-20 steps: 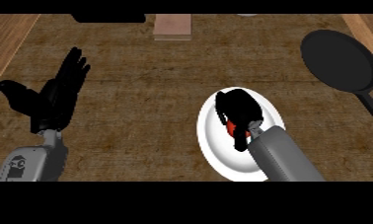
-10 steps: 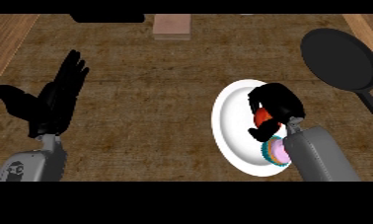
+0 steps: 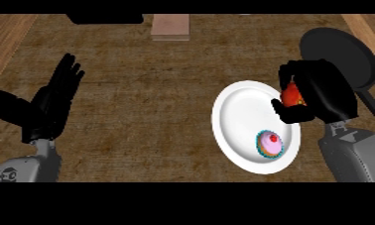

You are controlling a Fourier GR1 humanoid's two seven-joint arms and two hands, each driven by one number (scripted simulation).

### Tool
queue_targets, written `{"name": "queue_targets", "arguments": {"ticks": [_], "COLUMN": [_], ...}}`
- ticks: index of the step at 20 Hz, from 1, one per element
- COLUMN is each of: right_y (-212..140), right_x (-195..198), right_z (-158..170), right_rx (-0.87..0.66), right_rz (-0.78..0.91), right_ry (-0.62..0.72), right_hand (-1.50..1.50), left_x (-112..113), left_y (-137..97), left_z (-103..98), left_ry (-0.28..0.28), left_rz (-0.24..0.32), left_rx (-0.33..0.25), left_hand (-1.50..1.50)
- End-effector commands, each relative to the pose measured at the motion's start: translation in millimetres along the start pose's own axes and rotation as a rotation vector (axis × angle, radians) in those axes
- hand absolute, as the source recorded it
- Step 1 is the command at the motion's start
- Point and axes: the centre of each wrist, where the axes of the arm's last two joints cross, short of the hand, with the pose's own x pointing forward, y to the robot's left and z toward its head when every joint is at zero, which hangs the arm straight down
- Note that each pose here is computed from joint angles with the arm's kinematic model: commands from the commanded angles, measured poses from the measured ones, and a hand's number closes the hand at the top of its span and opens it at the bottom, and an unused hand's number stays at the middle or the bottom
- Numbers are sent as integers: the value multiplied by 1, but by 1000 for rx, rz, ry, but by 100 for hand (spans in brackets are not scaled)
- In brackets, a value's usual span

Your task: Pick the tomato from the plate and place it in the pan

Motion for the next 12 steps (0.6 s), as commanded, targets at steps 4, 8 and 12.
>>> {"name": "queue_targets", "arguments": {"ticks": [4,8,12], "right_y": [-75,-84,-89], "right_x": [-4,-36,-72], "right_z": [12,11,-15], "right_rx": [-134,-181,-224], "right_rz": [-19,-77,-111], "right_ry": [56,113,200], "right_hand": [150,150,150], "left_x": [10,6,7], "left_y": [-13,-6,-15], "left_z": [-10,-4,-4], "left_ry": [-16,-3,-22], "left_rz": [2,11,-8], "left_rx": [-14,-14,-19], "left_hand": [0,0,0]}}
